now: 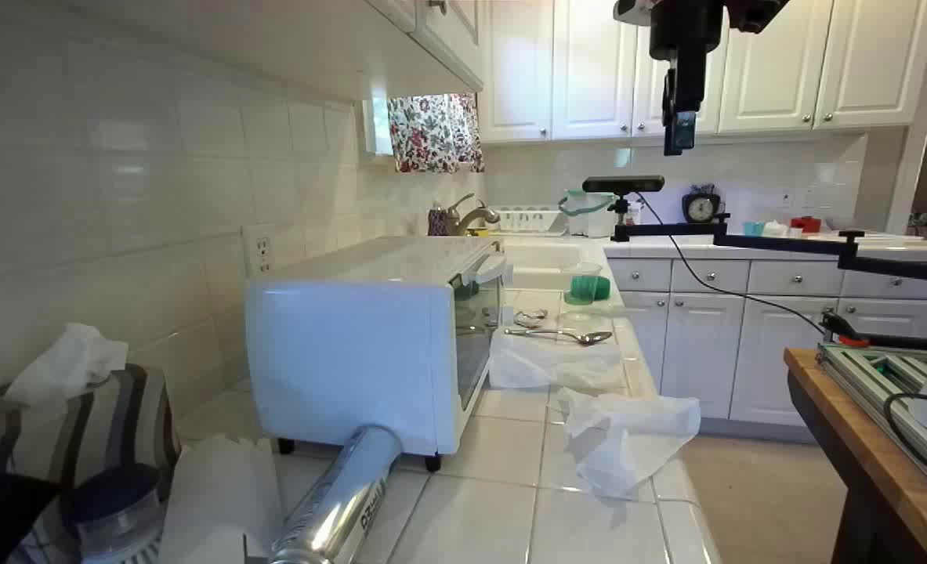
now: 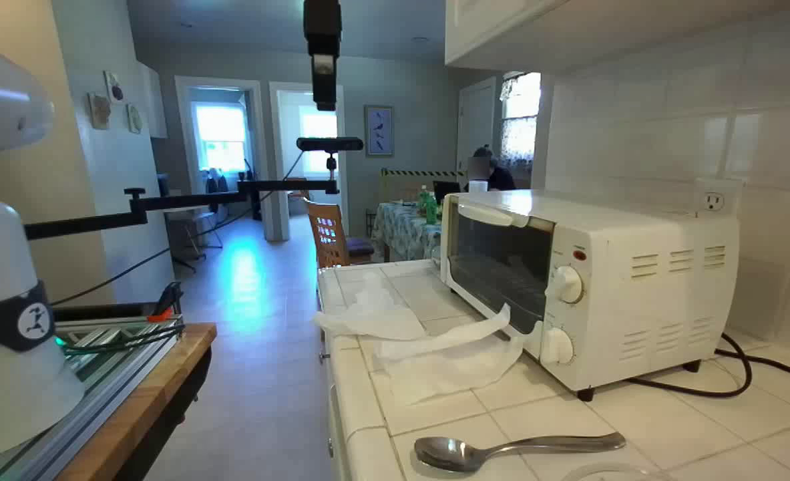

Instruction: Open the oven and put a spoon into it

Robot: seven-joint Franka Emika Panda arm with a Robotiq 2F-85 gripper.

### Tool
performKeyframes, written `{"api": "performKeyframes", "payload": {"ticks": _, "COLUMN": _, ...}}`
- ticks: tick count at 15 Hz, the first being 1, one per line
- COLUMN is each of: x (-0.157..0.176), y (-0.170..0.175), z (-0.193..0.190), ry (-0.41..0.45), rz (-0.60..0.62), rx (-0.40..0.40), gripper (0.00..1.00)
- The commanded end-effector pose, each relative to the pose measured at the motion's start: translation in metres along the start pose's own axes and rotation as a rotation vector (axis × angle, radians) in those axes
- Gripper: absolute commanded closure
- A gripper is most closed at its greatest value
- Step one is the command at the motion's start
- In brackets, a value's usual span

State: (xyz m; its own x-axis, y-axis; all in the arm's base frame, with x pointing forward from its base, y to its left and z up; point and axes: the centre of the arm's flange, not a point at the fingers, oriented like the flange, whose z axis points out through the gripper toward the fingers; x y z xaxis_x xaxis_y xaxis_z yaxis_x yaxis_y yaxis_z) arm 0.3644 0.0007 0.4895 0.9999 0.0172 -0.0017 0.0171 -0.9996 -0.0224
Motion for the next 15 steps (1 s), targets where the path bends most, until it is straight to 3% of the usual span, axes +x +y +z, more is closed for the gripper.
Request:
{"api": "performKeyframes", "payload": {"ticks": 1, "x": 0.0, "y": 0.0, "z": 0.0, "ry": 0.0, "rz": 0.0, "rx": 0.0, "gripper": 0.0}}
{"api": "performKeyframes", "payload": {"ticks": 7, "x": 0.0, "y": 0.0, "z": 0.0, "ry": 0.0, "rz": 0.0, "rx": 0.0, "gripper": 0.0}}
{"api": "performKeyframes", "payload": {"ticks": 9, "x": 0.01, "y": 0.014, "z": 0.004, "ry": -0.01, "rz": 0.164, "rx": -0.033, "gripper": 0.0}}
{"api": "performKeyframes", "payload": {"ticks": 15, "x": 0.039, "y": 0.077, "z": 0.033, "ry": 0.016, "rz": 0.501, "rx": -0.027, "gripper": 0.0}}
